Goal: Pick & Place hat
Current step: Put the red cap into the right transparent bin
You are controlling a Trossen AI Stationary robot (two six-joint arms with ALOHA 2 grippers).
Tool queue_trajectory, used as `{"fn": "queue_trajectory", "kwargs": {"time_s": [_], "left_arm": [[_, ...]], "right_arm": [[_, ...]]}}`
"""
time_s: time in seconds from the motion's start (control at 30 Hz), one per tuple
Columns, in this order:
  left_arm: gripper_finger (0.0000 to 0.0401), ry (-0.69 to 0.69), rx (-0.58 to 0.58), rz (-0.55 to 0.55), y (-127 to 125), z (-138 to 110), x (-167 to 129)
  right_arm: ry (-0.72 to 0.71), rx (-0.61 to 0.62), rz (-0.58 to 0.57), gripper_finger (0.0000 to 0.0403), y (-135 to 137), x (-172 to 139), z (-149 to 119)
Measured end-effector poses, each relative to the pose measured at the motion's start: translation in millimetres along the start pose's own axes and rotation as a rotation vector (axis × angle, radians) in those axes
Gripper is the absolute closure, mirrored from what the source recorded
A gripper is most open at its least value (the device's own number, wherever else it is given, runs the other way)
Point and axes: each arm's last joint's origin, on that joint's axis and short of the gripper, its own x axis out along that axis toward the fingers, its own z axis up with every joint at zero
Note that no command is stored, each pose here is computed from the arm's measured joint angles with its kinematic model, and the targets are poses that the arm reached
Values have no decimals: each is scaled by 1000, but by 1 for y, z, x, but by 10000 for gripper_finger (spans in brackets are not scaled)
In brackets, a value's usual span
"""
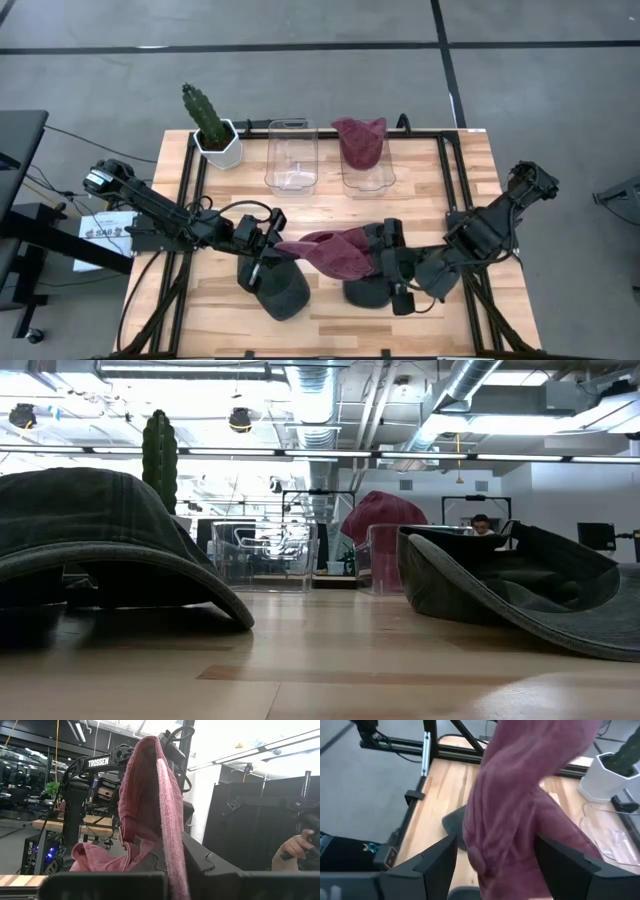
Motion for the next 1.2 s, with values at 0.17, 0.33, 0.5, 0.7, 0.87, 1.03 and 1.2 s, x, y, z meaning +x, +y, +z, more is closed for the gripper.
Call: {"fn": "queue_trajectory", "kwargs": {"time_s": [0.17,0.33,0.5,0.7,0.87,1.03,1.2], "left_arm": [[386,0,2,0,0,0,0],[386,0,3,0,0,0,0],[383,0,3,0,0,0,0],[357,-2,6,10,2,0,0],[315,-6,17,43,11,1,1],[258,-11,32,83,23,2,2],[206,-9,39,124,35,3,2]], "right_arm": [[8,11,-7,149,-5,4,1],[13,20,-5,196,-7,6,1],[21,8,8,353,-9,7,1],[12,-17,-6,387,-12,9,3],[14,-38,-31,388,-23,11,5],[17,-75,-50,388,-44,6,13],[64,-101,-67,388,-64,-4,21]]}}
